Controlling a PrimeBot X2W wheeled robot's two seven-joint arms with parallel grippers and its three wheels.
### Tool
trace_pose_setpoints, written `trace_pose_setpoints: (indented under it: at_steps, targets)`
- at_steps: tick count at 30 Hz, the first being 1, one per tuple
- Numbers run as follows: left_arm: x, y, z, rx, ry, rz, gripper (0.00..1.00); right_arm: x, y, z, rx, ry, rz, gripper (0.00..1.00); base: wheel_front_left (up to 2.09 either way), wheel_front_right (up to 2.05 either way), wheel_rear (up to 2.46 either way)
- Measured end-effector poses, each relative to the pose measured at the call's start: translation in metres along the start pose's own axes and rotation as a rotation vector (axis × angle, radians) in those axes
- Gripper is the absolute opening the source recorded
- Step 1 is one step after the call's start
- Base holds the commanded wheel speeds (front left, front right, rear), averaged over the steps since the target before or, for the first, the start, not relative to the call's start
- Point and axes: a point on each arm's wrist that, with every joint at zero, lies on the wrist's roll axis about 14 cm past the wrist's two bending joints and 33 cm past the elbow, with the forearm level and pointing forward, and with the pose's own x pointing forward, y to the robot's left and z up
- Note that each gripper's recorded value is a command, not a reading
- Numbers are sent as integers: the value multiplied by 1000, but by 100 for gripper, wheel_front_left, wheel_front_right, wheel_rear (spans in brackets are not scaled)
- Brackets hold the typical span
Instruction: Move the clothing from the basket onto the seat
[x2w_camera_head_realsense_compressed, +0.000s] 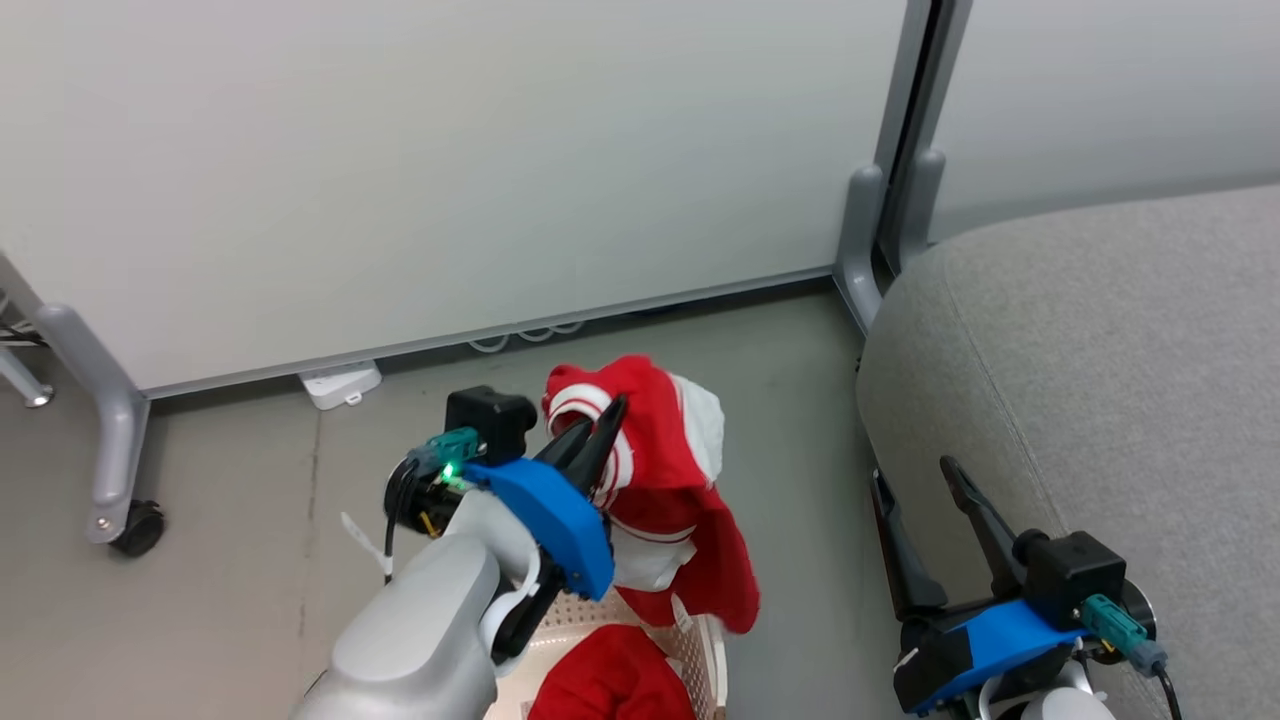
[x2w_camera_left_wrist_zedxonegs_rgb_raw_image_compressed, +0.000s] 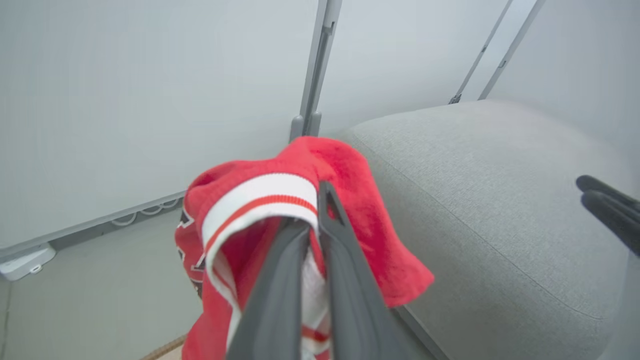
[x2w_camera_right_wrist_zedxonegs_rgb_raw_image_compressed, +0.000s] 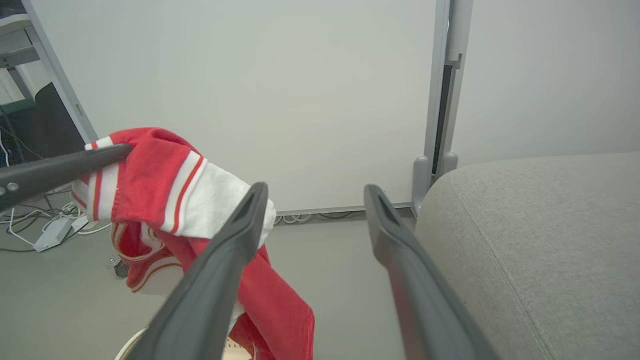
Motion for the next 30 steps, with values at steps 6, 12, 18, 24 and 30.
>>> trace_pose_setpoints:
  at_steps: [6, 12, 18, 24, 30]
  targets:
    - [-1, -19, 45, 20, -90, -49, 0, 1, 17, 5, 0, -8, 50, 100, 0, 0, 0]
    - [3, -31, 70, 31, -129, -56, 0, 1, 26, 6, 0, -9, 75, 100, 0, 0, 0]
    - [5, -36, 64, 34, -105, -60, 0, 1, 29, 4, 4, -4, 85, 100, 0, 0, 0]
    - [7, -36, 58, 30, -89, -60, 0, 2, 32, 1, 4, 7, 94, 100, 0, 0, 0]
    - [9, -38, 53, 24, -77, -68, 0, 7, 44, -4, -29, 35, 135, 100, 0, 0, 0]
